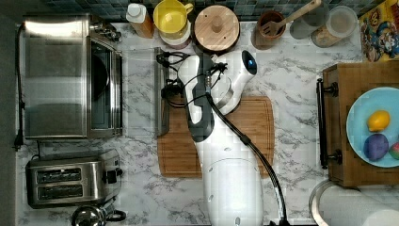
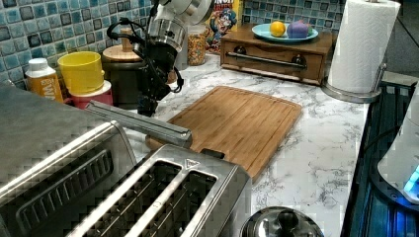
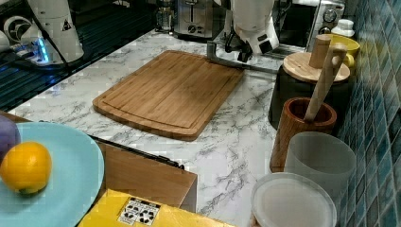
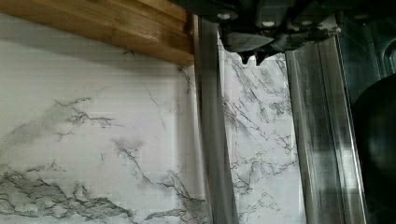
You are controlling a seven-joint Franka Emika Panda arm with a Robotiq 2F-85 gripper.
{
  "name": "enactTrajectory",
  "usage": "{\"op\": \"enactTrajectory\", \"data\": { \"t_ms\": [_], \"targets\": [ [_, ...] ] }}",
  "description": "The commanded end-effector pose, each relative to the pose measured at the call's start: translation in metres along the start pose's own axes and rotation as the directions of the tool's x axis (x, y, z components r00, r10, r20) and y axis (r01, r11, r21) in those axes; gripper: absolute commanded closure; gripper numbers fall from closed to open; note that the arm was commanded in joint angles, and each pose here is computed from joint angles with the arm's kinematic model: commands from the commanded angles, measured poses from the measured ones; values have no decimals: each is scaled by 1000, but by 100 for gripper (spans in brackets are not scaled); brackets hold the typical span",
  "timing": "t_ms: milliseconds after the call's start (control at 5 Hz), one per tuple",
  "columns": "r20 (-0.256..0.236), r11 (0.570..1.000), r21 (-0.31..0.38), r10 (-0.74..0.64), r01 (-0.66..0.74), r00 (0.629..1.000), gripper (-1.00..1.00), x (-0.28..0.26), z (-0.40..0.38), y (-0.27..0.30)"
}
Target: Close the oven.
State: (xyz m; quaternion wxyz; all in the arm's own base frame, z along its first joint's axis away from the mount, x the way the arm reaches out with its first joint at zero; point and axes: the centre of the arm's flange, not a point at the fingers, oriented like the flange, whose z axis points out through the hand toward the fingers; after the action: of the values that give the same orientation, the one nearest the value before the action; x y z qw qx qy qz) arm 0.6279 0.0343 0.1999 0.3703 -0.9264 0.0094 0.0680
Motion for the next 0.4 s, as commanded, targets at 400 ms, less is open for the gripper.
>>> {"op": "enactTrajectory", "data": {
  "t_ms": [400],
  "targets": [
    [51, 916, -52, -396, 398, 917, 100, -32, 24, -309]
  ]
}}
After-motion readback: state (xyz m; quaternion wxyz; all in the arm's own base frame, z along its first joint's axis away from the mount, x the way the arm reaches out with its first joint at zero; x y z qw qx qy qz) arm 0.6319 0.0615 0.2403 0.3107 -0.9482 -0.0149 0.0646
